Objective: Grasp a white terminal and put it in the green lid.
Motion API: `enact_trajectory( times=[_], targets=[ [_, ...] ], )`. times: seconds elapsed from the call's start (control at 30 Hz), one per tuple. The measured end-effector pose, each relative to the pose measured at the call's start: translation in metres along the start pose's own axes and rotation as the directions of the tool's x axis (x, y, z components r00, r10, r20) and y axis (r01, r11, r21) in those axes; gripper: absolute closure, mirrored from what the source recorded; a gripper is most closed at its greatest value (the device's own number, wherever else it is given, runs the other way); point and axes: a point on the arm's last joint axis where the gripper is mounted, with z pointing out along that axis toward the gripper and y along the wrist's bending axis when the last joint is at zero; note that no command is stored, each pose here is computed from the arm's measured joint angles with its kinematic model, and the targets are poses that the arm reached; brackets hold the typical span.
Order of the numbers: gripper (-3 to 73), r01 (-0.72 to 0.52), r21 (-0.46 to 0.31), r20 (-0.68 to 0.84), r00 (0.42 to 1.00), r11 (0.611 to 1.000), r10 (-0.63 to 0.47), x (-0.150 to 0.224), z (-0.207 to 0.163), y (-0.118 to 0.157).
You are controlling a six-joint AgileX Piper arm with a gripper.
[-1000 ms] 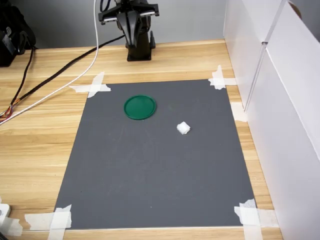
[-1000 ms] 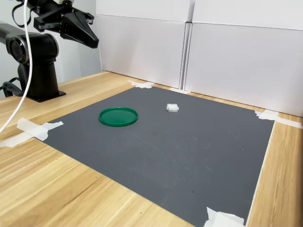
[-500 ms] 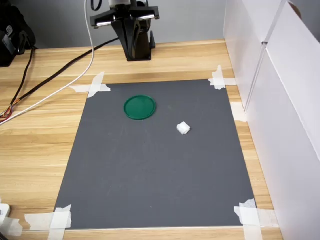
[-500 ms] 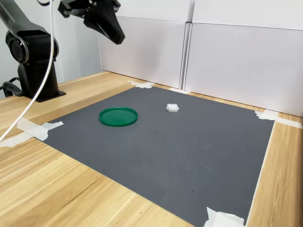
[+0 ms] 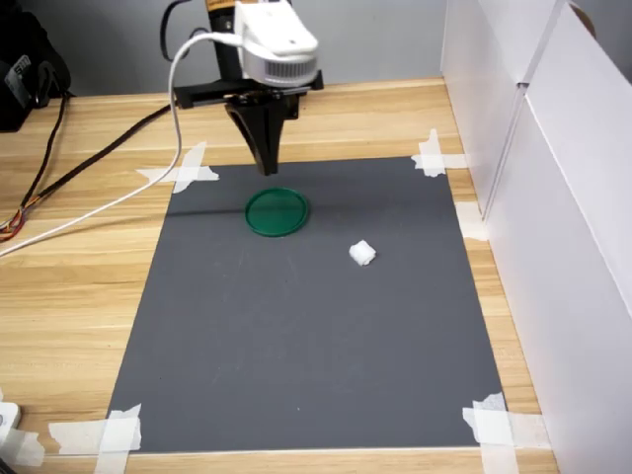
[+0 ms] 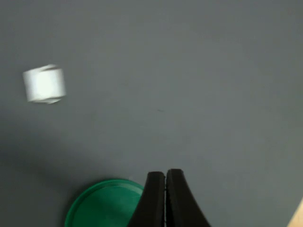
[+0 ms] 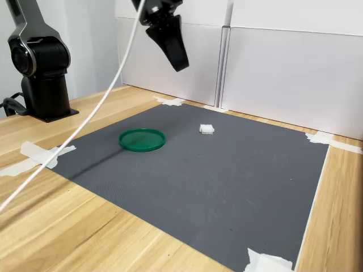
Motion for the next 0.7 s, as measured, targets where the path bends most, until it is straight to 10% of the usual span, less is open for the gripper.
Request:
enact_trajectory(
  times=[0.37, 0.7],
  targets=[
    [62.5, 0.205, -0.171, -0.067, 0.973, 0.964, -0.219, -0.023, 0.017, 0.023],
    [12.4, 0.219, -0.143, -0.054, 0.972, 0.965, -0.228, -0.028, 0.029, 0.02]
  ],
)
